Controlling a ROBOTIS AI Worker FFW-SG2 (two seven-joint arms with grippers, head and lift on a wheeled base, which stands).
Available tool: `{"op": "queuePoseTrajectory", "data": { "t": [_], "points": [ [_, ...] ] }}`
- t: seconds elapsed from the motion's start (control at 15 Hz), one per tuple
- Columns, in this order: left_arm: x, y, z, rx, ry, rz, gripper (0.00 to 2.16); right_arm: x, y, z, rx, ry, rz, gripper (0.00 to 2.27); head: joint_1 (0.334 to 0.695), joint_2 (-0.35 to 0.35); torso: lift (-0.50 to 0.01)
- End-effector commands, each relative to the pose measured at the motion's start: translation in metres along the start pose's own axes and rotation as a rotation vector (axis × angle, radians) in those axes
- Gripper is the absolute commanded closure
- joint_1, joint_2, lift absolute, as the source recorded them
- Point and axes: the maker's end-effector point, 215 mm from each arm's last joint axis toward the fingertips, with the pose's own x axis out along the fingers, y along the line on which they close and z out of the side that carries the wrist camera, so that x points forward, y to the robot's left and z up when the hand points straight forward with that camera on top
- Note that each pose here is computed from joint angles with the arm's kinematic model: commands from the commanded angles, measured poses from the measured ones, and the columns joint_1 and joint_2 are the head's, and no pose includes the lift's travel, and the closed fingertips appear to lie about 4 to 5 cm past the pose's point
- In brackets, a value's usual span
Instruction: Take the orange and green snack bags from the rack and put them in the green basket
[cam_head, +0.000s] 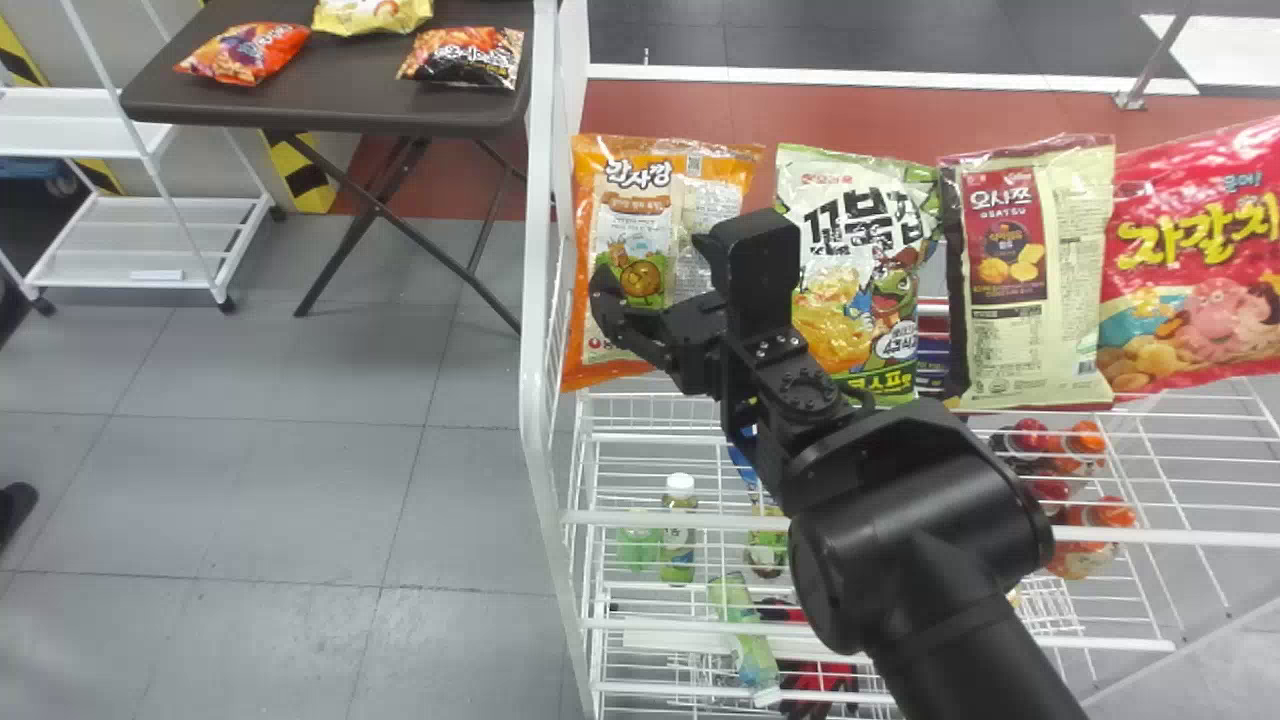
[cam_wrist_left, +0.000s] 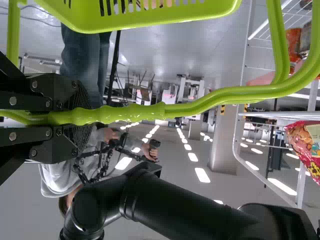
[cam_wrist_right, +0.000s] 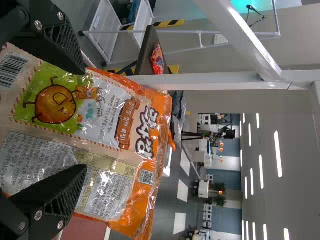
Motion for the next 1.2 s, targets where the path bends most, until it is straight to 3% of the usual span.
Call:
{"op": "queuePoseTrajectory", "data": {
  "t": [0.0,0.07,0.13,0.73,1.13],
  "points": [
    [0.002,0.0,0.004,0.002,0.005,-0.001,2.15,0.005,-0.006,-0.008,0.007,0.035,-0.005,1.65,0.695,0.018,0.0],
    [0.003,0.001,0.006,0.001,0.009,-0.002,2.15,0.003,-0.008,-0.005,0.012,0.024,-0.01,2.11,0.695,0.016,0.0],
    [0.003,0.001,0.006,0.001,0.008,-0.003,2.15,-0.001,-0.003,0.002,0.015,0.005,0.002,2.25,0.695,0.007,0.0],
    [0.007,-0.003,-0.003,0.008,0.016,0.001,2.15,-0.054,-0.002,0.042,0.079,-0.113,0.01,2.25,0.695,0.009,0.0],
    [0.015,-0.006,-0.009,0.026,0.044,0.008,2.15,-0.142,-0.017,0.047,0.193,-0.123,0.043,2.25,0.695,-0.096,0.0]
  ]
}}
